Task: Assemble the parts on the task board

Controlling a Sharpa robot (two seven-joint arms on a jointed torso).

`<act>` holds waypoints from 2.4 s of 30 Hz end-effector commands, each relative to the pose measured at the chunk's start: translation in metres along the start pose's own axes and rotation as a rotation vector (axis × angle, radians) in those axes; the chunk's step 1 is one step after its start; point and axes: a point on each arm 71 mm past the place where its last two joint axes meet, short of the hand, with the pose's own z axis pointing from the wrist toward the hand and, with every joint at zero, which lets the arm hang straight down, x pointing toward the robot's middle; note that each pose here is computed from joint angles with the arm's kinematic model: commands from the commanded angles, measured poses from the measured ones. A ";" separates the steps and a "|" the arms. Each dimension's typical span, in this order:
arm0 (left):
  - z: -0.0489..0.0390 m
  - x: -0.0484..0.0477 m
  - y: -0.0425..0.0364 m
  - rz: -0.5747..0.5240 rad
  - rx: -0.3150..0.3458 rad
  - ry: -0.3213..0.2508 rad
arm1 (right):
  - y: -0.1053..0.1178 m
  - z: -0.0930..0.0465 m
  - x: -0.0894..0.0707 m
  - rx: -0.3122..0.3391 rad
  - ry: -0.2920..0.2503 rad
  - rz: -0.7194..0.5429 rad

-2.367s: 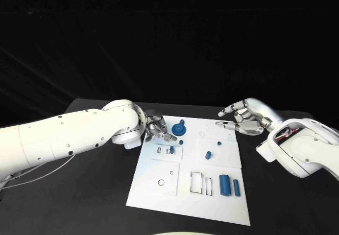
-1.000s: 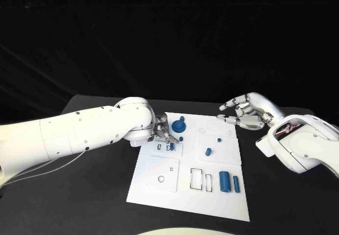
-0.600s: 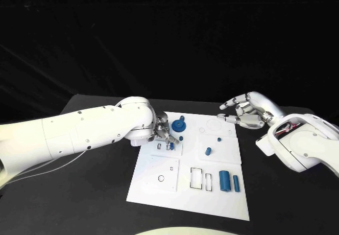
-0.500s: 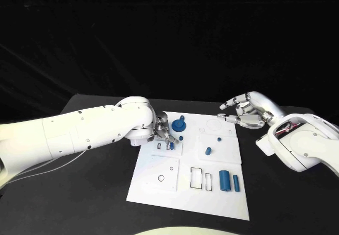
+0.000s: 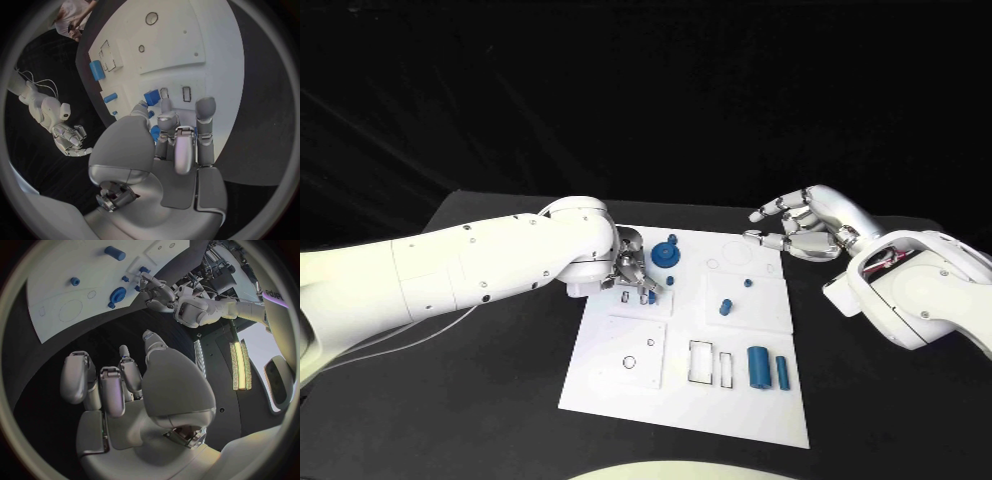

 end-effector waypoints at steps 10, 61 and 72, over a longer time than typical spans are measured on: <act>0.0009 0.0034 -0.0037 0.006 0.012 0.028 | 0.000 0.001 0.001 -0.002 0.009 -0.011; 0.0000 0.0026 0.0017 -0.005 -0.002 0.031 | -0.001 0.002 0.004 0.005 0.016 -0.011; -0.0063 -0.0040 0.0160 -0.049 -0.013 -0.022 | -0.006 0.003 0.001 0.018 0.007 -0.017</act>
